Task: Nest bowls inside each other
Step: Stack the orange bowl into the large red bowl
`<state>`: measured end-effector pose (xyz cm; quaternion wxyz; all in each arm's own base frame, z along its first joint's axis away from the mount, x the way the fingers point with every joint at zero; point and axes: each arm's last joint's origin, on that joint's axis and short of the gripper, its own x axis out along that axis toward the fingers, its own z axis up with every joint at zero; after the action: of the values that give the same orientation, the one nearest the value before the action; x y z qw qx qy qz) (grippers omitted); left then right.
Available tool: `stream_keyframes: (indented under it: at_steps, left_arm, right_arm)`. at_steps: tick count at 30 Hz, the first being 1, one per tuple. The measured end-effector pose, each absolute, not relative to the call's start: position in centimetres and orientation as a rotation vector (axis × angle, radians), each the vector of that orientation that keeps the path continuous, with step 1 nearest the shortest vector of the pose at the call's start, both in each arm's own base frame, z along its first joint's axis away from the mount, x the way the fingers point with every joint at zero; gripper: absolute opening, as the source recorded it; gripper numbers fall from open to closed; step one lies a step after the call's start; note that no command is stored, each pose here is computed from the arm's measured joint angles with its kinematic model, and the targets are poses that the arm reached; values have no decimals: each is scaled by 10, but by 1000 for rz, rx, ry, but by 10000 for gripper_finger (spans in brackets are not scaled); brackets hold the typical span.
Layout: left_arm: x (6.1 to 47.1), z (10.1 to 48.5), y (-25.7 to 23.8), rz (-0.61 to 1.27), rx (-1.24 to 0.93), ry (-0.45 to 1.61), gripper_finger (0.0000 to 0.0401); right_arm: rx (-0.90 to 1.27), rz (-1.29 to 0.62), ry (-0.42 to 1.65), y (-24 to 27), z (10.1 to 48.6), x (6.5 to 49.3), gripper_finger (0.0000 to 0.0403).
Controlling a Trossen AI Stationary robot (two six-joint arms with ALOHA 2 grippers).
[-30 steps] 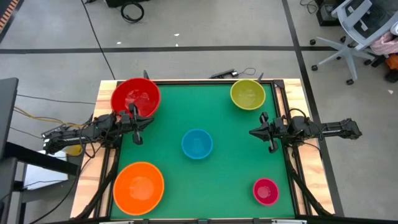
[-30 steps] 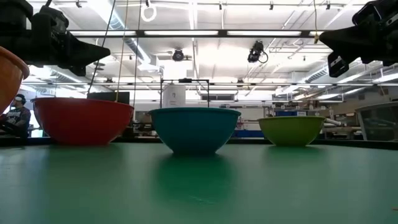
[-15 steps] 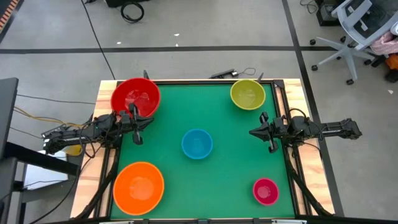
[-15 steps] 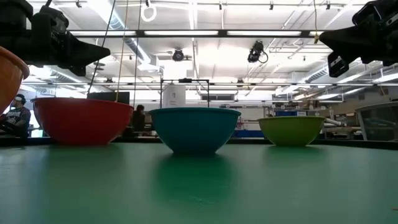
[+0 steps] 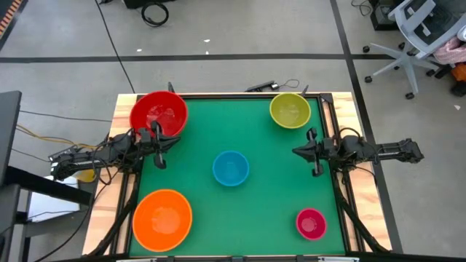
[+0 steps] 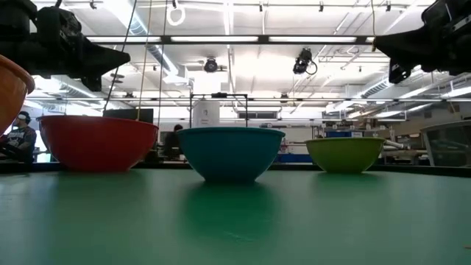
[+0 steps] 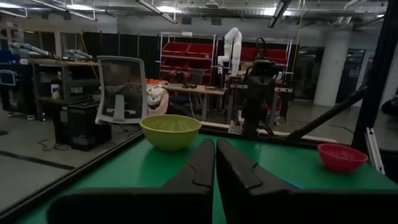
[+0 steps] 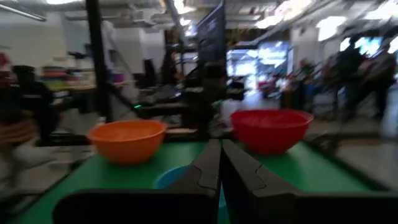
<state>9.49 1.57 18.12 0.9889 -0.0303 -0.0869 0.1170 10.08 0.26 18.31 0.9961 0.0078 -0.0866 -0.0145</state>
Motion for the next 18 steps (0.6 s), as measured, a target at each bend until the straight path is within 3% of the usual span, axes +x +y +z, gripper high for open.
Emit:
stream_keyframes:
  at_steps: [5, 9, 14, 18]
  left_arm:
    - [95, 183, 16, 257, 2, -182, 18]
    - [94, 186, 17, 279, 66, -206, 18]
    - [95, 185, 17, 278, 30, -196, 18]
    - [100, 181, 18, 303, 25, -152, 28]
  right_arm:
    - [25, -55, -309, 2, 196, 98, 18]
    - [91, -305, -452, -6, 209, 91, 18]
    - [222, -683, -397, -17, 201, 90, 18]
    - [288, -714, -343, -20, 192, 96, 18]
